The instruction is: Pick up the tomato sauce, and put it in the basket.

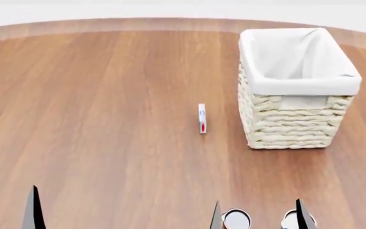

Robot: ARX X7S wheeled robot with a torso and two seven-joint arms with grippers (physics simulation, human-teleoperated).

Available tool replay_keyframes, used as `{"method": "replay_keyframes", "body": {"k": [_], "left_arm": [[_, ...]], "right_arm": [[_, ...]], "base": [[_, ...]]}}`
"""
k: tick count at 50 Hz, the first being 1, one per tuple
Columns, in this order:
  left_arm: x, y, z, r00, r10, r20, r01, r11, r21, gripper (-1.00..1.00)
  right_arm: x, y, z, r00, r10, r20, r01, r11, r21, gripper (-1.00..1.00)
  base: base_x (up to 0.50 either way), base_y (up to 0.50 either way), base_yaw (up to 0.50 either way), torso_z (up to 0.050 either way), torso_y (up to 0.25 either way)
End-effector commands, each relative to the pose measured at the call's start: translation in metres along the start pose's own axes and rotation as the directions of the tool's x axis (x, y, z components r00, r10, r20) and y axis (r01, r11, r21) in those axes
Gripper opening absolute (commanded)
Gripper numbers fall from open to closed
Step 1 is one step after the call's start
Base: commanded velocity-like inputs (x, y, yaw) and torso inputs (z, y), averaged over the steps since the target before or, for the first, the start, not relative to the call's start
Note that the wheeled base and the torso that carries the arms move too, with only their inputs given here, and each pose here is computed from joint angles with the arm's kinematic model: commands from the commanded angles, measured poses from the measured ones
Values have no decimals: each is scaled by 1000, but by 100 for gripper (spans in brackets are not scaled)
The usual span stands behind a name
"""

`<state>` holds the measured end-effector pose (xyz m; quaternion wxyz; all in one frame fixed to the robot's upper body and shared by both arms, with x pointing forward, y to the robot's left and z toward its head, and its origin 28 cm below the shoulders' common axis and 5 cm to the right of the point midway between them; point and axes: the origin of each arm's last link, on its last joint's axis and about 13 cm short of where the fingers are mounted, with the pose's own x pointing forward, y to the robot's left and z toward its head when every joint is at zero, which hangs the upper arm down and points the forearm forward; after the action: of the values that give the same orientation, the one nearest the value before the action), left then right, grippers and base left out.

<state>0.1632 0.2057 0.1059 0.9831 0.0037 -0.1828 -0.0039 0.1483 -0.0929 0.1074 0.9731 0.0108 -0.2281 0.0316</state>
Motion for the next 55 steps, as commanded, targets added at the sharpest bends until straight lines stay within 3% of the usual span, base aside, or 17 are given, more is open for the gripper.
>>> {"method": "replay_keyframes", "body": {"k": [1, 55], "left_arm": [[0, 0, 1, 1000, 2, 0, -2, 1000, 0, 100], [0, -1, 0, 1000, -2, -1, 2, 1000, -1, 100]], "right_arm": [[0, 1, 0, 1000, 3, -1, -3, 1000, 1, 100], [0, 1, 1, 1000, -3, -1, 3, 1000, -5, 100]], "base": [[133, 0, 0, 0, 0], [136, 0, 0, 0, 0]]}}
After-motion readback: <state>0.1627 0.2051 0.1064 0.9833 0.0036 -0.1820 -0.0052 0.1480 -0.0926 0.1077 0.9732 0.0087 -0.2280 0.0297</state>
